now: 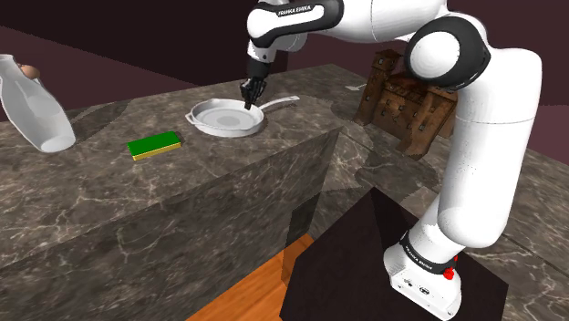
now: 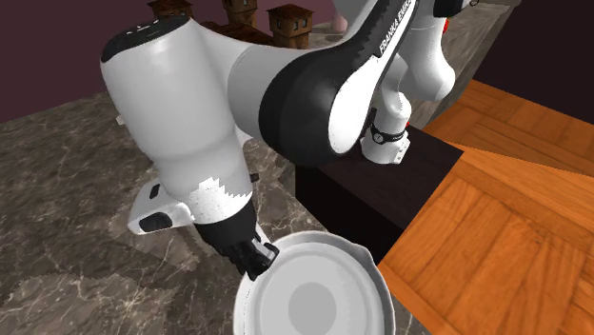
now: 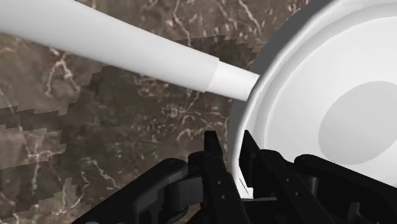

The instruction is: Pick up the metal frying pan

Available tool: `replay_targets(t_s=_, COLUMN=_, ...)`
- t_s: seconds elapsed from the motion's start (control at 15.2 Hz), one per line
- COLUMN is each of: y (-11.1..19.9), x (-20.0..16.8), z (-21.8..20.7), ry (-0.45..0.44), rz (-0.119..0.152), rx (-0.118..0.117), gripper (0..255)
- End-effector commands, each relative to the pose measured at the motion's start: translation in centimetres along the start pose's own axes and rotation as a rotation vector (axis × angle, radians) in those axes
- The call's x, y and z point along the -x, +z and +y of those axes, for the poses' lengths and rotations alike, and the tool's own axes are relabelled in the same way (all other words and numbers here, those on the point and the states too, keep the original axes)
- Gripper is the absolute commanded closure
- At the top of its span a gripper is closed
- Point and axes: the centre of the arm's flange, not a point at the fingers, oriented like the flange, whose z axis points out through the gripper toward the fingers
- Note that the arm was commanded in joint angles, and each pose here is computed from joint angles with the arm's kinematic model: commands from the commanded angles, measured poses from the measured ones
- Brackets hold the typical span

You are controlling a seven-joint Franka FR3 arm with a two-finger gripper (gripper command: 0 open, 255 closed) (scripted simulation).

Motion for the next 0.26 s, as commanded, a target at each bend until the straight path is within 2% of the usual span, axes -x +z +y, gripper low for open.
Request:
replay_targets(t_s=0.0, y=-0.99, x=-0.20, z=-0.20, ry=0.000, rz=0.001, rx=0.000, gripper=255)
replay_targets(t_s=0.2, y=-1.58, x=-0.27, z=-0.31, ry=0.000, rz=0.001, rx=0.000, gripper=255)
